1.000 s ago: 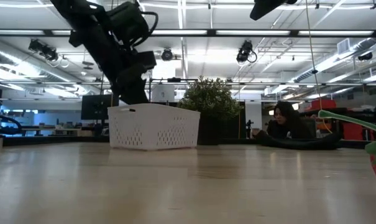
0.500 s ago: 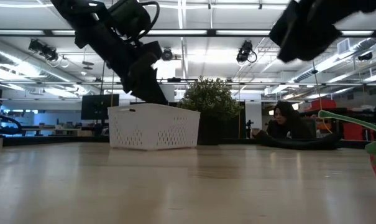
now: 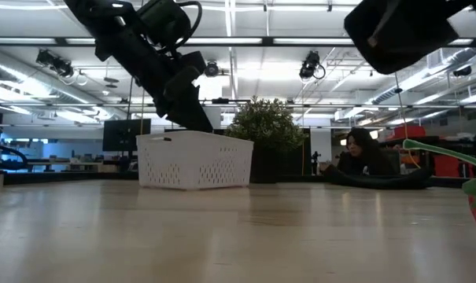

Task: Pick and placing Produce into tupperware
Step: Put the red strawberry into the white basket

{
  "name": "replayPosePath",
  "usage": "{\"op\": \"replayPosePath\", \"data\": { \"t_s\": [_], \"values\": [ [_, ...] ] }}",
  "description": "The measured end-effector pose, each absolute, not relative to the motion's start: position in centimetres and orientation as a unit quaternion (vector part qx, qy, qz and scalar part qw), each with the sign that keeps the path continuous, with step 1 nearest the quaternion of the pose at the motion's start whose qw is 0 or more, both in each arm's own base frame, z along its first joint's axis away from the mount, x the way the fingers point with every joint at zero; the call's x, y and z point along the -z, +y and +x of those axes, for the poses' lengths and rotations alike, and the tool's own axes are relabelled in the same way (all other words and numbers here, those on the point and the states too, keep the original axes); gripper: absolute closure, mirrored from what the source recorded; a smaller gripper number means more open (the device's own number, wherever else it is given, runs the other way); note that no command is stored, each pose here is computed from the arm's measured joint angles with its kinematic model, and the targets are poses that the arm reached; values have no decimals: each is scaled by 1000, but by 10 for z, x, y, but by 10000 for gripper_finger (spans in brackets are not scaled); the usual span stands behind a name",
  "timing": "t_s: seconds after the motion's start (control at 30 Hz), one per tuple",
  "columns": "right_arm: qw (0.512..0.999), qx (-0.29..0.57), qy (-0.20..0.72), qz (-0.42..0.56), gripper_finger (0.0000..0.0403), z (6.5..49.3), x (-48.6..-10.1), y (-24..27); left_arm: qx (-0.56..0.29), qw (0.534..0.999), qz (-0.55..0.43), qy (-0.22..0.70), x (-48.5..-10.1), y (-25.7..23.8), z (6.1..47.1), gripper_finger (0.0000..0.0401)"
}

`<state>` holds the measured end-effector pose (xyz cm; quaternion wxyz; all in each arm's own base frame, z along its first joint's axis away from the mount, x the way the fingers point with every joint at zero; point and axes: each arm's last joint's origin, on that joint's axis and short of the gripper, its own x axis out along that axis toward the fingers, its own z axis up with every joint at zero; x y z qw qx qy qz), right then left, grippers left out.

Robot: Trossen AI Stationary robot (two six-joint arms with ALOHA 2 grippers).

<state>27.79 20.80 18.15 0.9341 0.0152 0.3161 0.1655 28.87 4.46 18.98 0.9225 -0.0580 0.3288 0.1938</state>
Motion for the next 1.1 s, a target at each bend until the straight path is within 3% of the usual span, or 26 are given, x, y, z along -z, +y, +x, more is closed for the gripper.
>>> {"op": "replayPosePath", "data": {
  "t_s": [0.43, 0.77, 1.1],
  "values": [
    [897, -128, 424, 0, 204, 310, -152, 226, -195, 925, -63, 321, -191, 45, 290, 203],
    [884, -88, 449, 94, 206, 309, -149, 228, -187, 928, -61, 318, -192, 40, 291, 210],
    [868, -87, 479, 98, 254, 307, -135, 229, -174, 931, -57, 317, -192, 31, 292, 214]
  ]
}}
